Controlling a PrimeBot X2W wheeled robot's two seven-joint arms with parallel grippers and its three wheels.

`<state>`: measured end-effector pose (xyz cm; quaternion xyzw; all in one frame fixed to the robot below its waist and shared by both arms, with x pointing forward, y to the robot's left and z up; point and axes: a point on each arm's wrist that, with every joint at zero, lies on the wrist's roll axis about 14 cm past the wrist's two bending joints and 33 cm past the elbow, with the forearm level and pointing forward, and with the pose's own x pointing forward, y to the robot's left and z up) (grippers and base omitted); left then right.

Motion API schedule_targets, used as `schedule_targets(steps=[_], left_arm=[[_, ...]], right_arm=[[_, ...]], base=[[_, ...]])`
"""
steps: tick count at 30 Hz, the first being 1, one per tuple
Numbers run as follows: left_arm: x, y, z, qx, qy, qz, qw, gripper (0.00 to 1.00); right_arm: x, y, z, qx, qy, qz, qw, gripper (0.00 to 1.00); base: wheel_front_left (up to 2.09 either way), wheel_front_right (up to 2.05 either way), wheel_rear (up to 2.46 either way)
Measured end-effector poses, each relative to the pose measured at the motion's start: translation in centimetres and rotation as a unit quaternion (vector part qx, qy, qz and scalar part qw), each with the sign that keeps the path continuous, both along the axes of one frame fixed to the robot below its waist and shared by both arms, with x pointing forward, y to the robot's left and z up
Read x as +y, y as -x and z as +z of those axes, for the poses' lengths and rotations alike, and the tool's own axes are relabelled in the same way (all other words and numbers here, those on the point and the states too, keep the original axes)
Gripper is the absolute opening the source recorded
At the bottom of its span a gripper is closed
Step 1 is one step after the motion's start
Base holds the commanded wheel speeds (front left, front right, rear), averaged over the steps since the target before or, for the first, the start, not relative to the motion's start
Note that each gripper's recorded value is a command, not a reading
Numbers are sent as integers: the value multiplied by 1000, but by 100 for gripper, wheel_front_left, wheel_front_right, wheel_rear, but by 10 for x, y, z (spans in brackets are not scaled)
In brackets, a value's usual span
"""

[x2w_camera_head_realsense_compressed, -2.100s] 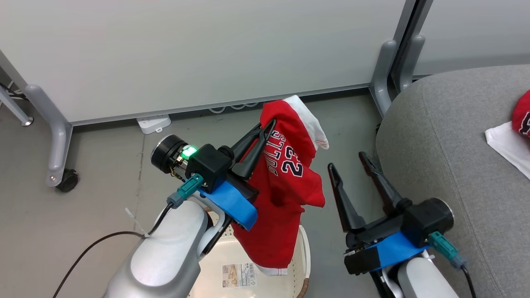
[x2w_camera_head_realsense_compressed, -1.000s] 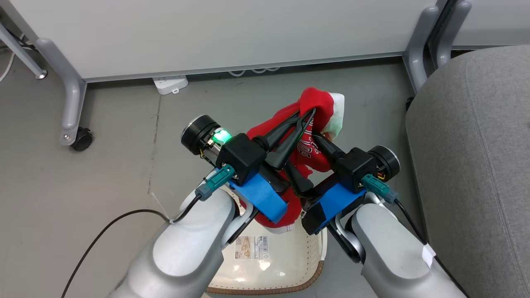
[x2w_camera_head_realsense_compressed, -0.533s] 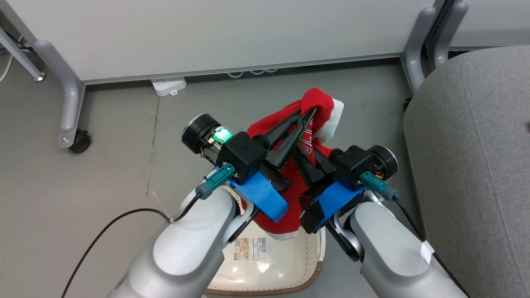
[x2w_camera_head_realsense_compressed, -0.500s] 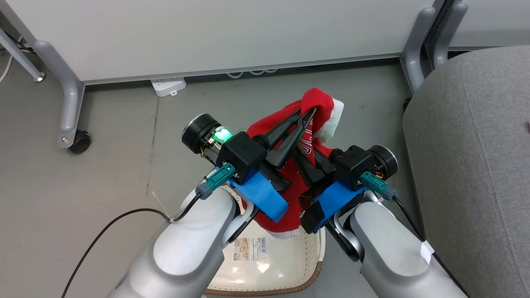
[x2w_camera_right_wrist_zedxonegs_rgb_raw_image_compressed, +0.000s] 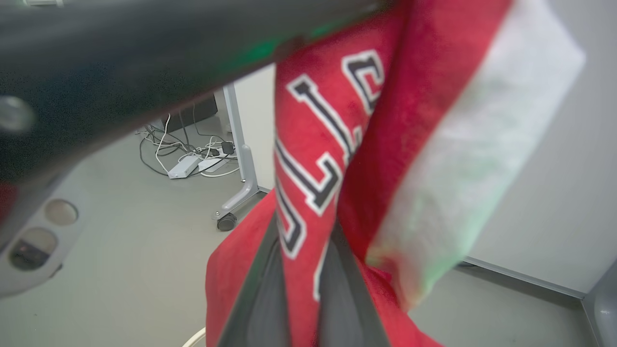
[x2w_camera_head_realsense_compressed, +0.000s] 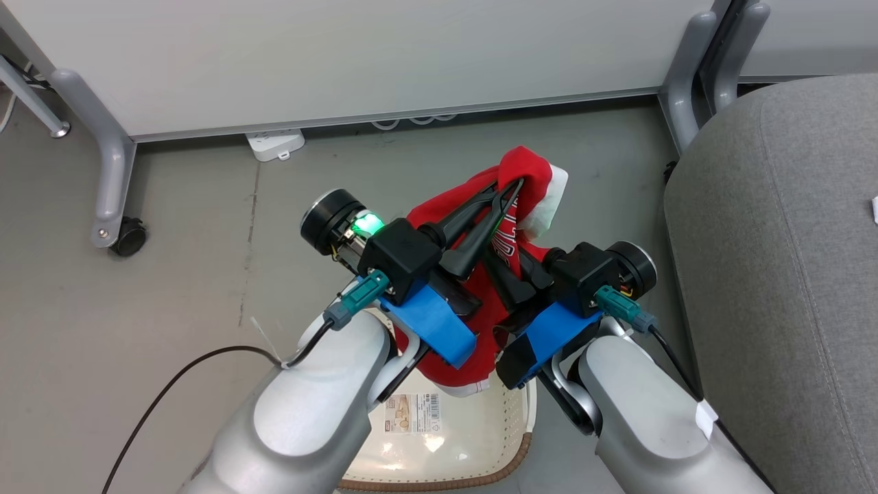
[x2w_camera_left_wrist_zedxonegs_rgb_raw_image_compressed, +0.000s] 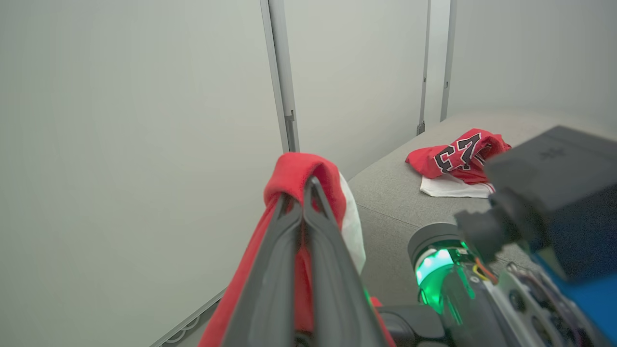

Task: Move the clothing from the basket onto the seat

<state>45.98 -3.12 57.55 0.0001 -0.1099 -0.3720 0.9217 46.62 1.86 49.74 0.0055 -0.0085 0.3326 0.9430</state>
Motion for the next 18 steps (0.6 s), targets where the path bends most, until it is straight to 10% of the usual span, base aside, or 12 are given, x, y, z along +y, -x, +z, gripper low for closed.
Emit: schedule_targets(steps=[1,2,18], left_arm=[[0,0,0,1,0,1,1000,72],[1,-1,0,0,0,2,1000,100],[-3,-7,-3,-4,-1,0,1000,100]], right_arm=[[0,0,0,0,0,0,1000,0],[0,0,-1,1,0,0,1000,0],[-11,-6,-4,7,-4,-16,1000,0]], base=[[0,0,0],[0,0,0],[0,0,0]])
